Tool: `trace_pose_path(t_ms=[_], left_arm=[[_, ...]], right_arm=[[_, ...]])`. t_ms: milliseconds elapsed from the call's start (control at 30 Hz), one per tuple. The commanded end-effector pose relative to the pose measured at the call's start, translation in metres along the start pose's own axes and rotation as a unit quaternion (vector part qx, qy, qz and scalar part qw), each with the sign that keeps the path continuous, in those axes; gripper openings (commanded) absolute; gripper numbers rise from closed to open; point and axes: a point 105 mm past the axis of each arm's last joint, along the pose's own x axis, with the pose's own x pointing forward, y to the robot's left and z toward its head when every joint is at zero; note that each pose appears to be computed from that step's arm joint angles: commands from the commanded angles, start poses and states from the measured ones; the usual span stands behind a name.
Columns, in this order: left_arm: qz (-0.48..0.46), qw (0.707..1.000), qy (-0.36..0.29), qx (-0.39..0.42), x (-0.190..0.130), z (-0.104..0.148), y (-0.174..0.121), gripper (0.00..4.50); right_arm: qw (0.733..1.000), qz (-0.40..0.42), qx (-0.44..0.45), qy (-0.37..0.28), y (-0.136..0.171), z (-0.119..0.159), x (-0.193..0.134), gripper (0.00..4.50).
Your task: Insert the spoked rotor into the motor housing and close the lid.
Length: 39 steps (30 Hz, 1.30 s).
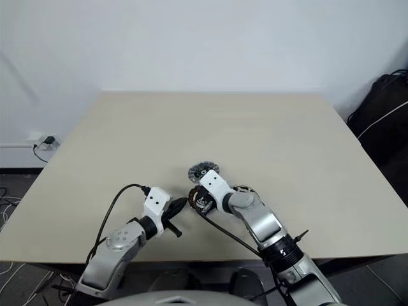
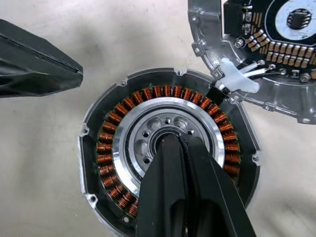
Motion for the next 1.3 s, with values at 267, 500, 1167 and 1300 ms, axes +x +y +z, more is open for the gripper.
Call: trace_pose_path(t_ms=[267,500,1167,1300], left_arm=[[-0.006,1.000,-0.016,0.003,0.002,0.010,-0.003,0.00],[-0.005,1.000,-0.017,0.002,0.000,0.010,-0.004,0.00],[-0.021,1.000,-0.010,0.004,0.002,0.007,-0.005,0.00],[-0.019,1.000,-0.008,0.003,0.002,0.006,-0.004,0.00]], right_arm=[[0.999,-0.010,-0.010,-0.037,-0.006,0.018,-0.005,0.06],[0.994,-0.038,0.009,-0.101,-0.022,0.027,-0.041,0.06],[0.908,-0.264,0.323,-0.037,-0.102,-0.067,-0.120,4.47],[0.886,-0.196,0.418,-0.030,-0.086,-0.068,-0.112,4.47]])
